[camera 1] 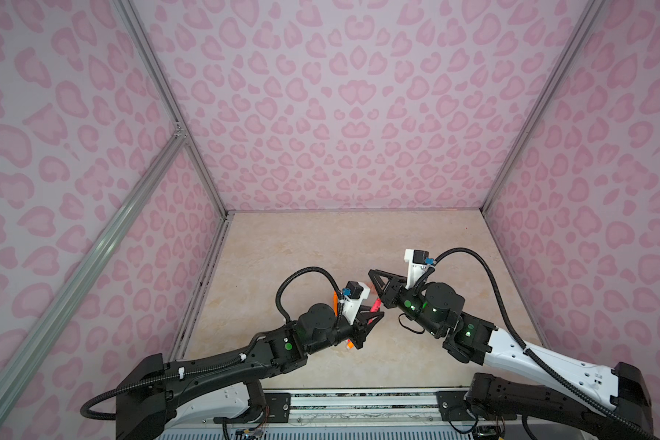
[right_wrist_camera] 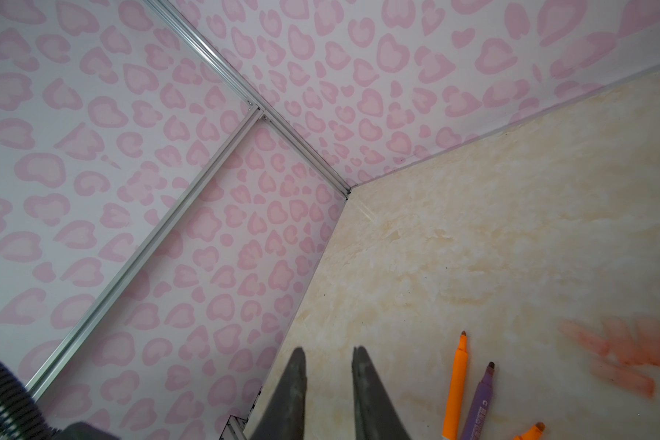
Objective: Insert the pens into the pen caps
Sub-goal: 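Press the cap down onto the pink marker with the right gripper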
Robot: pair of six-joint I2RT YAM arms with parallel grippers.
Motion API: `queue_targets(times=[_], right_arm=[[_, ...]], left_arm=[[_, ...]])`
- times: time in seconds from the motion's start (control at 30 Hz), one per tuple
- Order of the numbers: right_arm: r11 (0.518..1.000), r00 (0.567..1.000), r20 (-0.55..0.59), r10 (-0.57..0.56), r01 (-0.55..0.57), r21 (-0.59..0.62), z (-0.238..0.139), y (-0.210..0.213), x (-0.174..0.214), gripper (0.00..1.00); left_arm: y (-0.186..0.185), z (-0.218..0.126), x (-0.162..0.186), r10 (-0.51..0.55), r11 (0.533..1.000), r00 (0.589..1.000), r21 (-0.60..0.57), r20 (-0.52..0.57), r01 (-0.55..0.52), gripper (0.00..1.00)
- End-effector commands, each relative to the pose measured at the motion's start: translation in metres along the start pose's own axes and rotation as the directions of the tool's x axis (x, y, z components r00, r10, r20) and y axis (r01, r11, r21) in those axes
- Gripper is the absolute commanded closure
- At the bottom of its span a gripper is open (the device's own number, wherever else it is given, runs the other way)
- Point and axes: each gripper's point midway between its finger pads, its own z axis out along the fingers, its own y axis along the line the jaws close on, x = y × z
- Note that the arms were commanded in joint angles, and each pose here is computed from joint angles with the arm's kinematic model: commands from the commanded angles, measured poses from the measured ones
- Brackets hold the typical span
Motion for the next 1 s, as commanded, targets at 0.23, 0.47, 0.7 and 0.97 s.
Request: queue_targets(times=[0.23,0.47,0.7,0.97], right_arm=[[1.0,0.999,-0.034,-0.011,0.011,-0.011,0.003,0.002,0.025,1.0],[0.999,0.999,-0.053,-0.003,0.001,-0.042,0.003,0.005,0.041,1.0],[0.999,0.994,-0.109,0.008,-0.013,-0.043,0.006,0.008,0.061,1.0],[0.993,0.979,-0.167,0.115,-0.113,0.024,0.005,0.006,0.092,1.0]], left_arm=[[0.008,-0.002,-0.03,0.008,0.997,0.997,-0.075,0.079,-0.002,0.97],[0.002,-0.002,-0.055,-0.009,1.0,0.994,-0.003,0.112,0.01,0.97],[0.011,-0.012,-0.087,0.016,0.998,0.983,-0.068,0.183,-0.004,0.97],[0.042,-0.027,-0.123,0.094,0.956,0.952,-0.293,0.29,-0.005,0.97]])
